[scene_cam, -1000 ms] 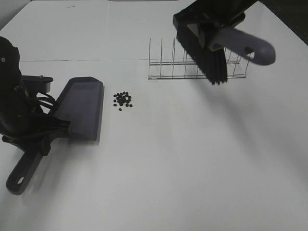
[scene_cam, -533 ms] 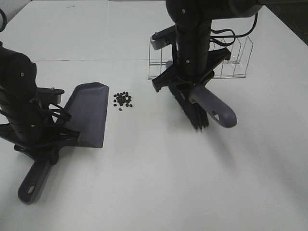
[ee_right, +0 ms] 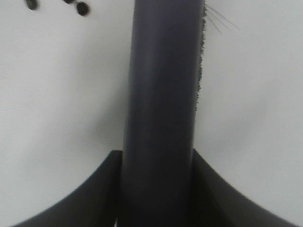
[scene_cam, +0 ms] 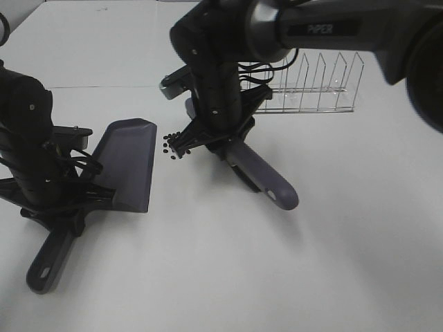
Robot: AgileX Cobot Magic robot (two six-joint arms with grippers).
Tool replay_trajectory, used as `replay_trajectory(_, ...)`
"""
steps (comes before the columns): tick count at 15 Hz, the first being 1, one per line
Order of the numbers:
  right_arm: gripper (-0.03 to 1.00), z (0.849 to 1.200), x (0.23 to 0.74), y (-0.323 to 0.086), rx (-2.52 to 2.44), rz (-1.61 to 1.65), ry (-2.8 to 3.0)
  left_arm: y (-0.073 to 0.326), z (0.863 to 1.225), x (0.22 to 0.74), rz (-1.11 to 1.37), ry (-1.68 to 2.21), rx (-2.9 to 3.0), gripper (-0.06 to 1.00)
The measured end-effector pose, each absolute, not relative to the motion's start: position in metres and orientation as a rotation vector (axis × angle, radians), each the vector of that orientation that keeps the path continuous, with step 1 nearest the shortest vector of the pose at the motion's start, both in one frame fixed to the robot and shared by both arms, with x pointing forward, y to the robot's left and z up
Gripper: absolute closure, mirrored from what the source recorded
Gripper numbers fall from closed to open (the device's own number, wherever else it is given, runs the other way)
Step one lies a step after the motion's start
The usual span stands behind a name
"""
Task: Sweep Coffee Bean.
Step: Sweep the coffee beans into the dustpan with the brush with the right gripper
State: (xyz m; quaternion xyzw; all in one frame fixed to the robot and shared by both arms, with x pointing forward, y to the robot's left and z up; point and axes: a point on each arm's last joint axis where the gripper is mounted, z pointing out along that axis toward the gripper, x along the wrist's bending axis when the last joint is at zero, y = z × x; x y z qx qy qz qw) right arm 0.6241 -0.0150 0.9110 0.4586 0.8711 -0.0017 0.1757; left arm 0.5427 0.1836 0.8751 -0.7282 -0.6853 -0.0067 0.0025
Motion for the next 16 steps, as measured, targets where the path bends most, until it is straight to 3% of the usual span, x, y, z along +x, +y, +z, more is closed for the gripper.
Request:
replay_trajectory(5, 0.6, 0.907, 0.615, 0.041, 1.277, 0.052, 2.621, 0.184, 0.875, 0.543, -0.019, -2.152, -2.283, 0.68)
replay_trajectory(9, 0.6, 0.938, 0.608, 0.07, 1.252, 0.256, 2.647, 0.183, 0.875, 0.543, -0.017, -2.154, -2.28, 0.68)
replay_trajectory(16, 0.6, 0.991, 0.63, 0.043, 1.194, 0.303, 2.463, 0.183, 0.875, 0.543, -0.017, -2.155, -2.279, 0.68)
